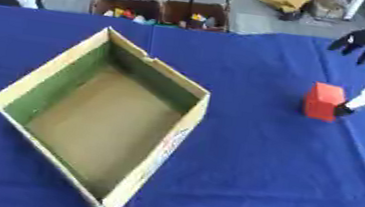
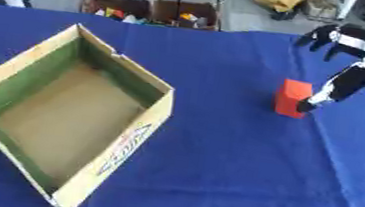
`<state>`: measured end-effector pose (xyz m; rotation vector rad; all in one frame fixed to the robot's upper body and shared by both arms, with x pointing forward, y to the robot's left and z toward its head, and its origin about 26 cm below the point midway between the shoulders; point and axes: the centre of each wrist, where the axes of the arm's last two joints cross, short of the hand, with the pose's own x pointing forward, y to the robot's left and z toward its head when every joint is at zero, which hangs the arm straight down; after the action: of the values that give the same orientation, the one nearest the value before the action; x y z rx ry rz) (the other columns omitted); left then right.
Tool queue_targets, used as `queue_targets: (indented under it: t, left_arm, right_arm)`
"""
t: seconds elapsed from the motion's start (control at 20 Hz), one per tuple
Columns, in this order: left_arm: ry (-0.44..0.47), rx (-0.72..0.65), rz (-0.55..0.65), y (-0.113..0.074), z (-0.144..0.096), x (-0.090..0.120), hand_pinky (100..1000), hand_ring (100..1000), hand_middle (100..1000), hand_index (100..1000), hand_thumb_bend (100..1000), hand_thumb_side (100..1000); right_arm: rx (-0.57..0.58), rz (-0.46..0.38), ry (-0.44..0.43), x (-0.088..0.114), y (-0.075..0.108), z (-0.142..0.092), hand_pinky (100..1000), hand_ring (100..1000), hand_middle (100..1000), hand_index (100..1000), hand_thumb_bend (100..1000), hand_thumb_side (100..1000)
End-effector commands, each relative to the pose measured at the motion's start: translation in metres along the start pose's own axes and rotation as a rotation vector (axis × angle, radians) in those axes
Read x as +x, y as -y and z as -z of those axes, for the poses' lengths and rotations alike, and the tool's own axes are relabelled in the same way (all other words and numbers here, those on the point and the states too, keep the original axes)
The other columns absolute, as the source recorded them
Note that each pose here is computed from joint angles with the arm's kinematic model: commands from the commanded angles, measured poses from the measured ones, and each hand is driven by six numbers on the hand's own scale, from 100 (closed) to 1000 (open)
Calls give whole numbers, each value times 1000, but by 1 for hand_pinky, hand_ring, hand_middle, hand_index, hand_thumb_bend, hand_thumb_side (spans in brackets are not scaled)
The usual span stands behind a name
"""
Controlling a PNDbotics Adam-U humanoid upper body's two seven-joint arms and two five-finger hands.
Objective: Pick up objects on the table and place them in the box.
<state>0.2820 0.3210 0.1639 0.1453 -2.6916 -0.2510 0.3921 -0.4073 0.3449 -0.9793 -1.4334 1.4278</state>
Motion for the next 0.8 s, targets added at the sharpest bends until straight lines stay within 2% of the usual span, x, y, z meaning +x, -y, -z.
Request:
queue_targets:
  t: [0.05,0.45,0.8]
  left_arm:
    - [19,-22,24,-7,5,6,523,630,784,882,100,724]
    - [17,-28,21,-6,5,6,524,630,784,882,100,723]
    - [20,-31,18,-4,5,5,524,631,785,880,100,721]
  right_arm:
    - [-40,-41,-15,-2,20,-14,705,857,858,889,879,292]
    - [-26,-49,-42,-5,13,-10,693,849,847,884,828,302]
    - [22,-53,-100,-13,-7,0,663,822,810,867,700,292]
